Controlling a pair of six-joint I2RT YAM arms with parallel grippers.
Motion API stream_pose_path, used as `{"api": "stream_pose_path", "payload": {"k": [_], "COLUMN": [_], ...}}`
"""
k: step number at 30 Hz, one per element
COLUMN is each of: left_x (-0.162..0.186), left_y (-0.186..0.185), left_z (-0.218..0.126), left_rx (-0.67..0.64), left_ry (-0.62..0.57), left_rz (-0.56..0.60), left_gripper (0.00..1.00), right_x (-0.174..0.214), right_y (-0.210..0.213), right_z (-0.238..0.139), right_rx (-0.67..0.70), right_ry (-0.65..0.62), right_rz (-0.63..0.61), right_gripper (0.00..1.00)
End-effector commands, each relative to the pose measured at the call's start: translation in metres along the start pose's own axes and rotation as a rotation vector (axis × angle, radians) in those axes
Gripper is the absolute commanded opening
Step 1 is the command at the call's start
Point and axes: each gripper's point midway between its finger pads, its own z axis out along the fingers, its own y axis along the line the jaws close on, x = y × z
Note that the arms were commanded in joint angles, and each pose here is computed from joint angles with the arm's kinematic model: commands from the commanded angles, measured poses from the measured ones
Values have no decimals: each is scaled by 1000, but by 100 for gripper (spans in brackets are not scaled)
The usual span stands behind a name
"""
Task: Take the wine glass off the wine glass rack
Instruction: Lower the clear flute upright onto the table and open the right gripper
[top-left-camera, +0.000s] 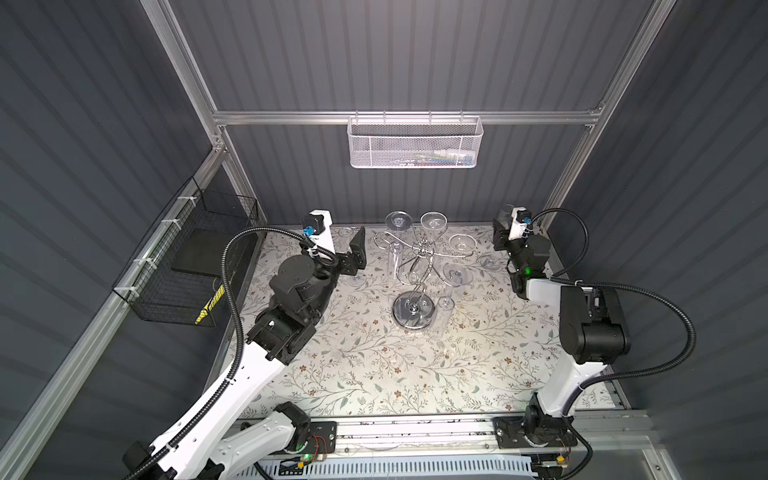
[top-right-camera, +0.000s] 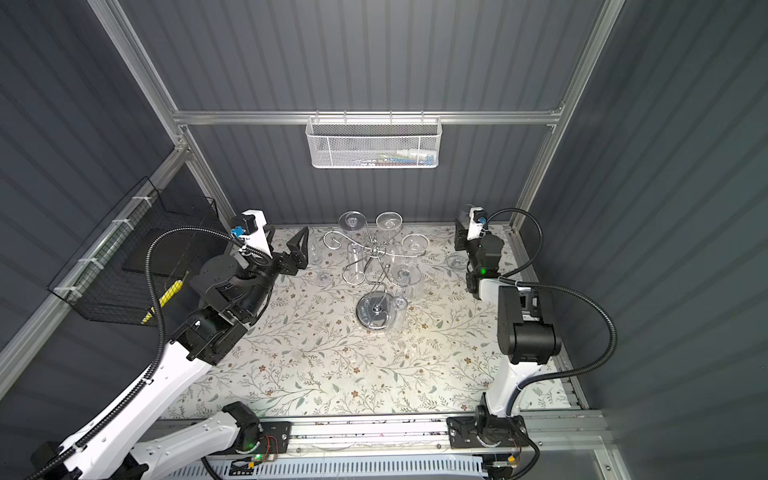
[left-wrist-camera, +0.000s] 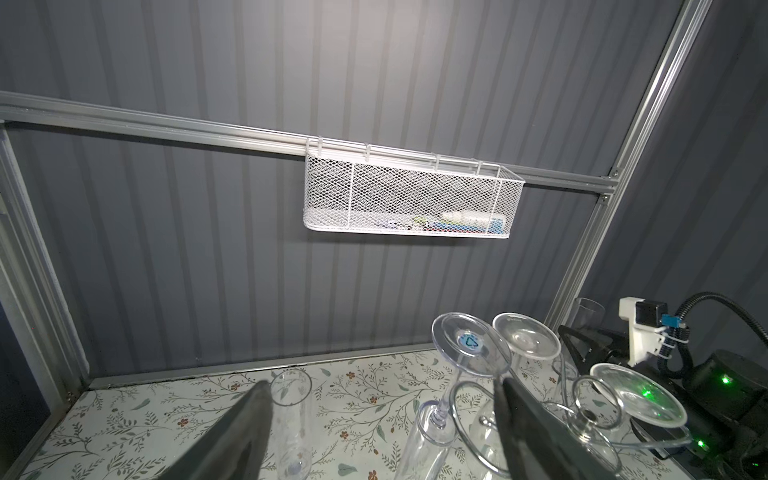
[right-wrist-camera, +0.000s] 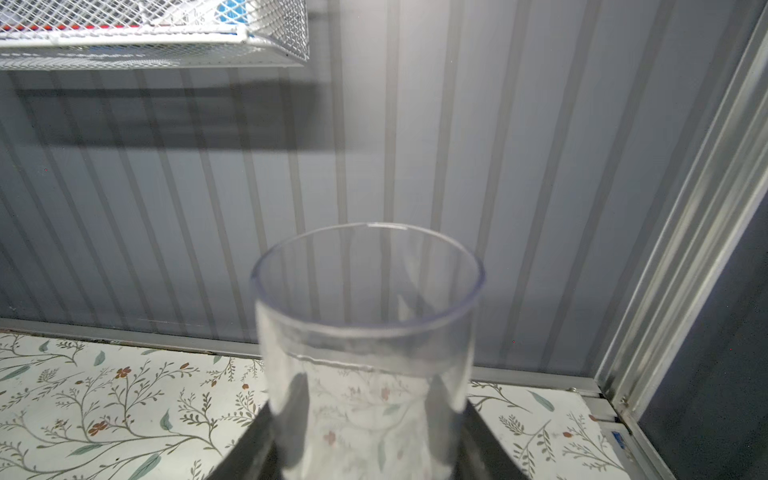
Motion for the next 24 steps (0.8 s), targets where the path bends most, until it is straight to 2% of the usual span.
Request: {"api": "stream_pose_path", "payload": {"k": [1, 24], "left_x": [-5, -1], "left_y": [0, -1], "left_z": [3, 2], "left_rx": [-12, -6], "left_ry": [-26, -14], "left_rz": [9, 15], "left_gripper": [85, 86], "right_x": [-13, 35], "right_y": [-6, -11], "right_z": [-1, -3], "right_rx": [28, 74], "right_ry": [-74, -46], "right_rz": [-23, -27], "right_gripper": [38, 38]}}
